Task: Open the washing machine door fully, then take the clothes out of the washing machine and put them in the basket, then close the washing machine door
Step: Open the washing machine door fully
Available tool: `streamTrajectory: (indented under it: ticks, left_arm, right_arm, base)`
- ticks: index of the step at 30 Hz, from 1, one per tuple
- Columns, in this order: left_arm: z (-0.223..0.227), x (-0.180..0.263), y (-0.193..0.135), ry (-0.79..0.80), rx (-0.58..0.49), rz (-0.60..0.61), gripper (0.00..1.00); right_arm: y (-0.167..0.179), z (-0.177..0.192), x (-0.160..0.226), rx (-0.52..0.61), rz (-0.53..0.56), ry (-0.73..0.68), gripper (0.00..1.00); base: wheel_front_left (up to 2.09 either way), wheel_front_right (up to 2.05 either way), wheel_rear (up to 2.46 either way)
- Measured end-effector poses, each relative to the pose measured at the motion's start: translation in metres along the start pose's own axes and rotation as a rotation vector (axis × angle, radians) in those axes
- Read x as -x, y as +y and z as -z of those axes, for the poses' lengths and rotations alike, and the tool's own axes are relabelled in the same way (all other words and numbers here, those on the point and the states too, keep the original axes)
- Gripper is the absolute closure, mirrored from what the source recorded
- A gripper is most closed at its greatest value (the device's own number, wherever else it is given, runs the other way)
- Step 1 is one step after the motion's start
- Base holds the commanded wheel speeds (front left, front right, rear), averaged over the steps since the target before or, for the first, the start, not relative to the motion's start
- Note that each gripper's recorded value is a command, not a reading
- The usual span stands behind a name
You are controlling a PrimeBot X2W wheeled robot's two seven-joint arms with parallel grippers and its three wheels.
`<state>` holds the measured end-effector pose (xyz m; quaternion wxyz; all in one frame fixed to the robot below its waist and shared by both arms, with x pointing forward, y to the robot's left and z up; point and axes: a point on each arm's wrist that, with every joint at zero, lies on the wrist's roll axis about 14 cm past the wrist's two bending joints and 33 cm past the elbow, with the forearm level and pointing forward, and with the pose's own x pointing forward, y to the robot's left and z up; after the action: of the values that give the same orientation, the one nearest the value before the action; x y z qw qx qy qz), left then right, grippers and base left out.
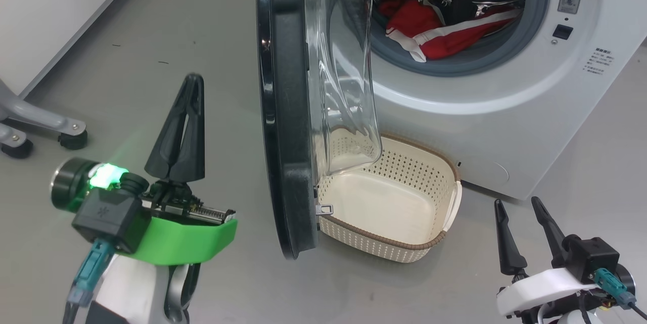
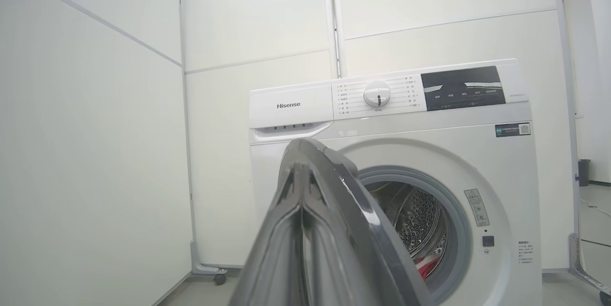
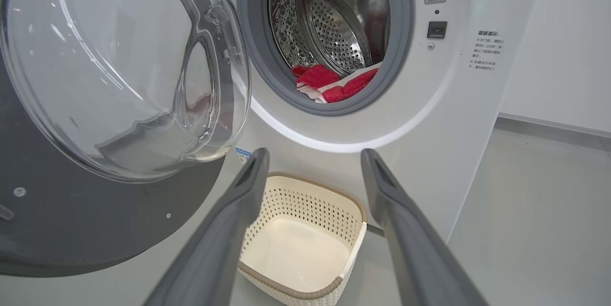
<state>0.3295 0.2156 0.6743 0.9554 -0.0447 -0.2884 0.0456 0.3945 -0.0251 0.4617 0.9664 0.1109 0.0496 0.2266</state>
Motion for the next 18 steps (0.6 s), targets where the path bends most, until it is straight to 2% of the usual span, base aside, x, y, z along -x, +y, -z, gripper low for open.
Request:
streamTrajectory:
  ticks: [4,10,14,18]
  left_arm:
    - [-0.030,-0.008,-0.027,-0.099,0.009,0.090,1.00]
    - [-0.038,0.000,-0.087,-0.122,0.076,0.302,1.00]
    - [-0.022,0.015,-0.118,-0.058,0.135,0.397,1.00]
    - [0.017,0.045,-0.147,0.109,0.211,0.466,1.00]
  right_arm:
    - [0.002,0.001,0.000,0.002,-0.008,0.003,0.00]
    - [0.004,0.002,0.001,-0.005,-0.018,0.004,0.00]
    - [0.003,0.002,0.002,-0.001,-0.013,0.002,0.00]
    - [0.003,0.003,0.003,-0.006,-0.014,0.004,0.00]
  base:
    - [0.00,0.00,0.00]
    - [0.00,0.00,0.00]
    - [0.00,0.00,0.00]
    - [0.00,0.00,0.00]
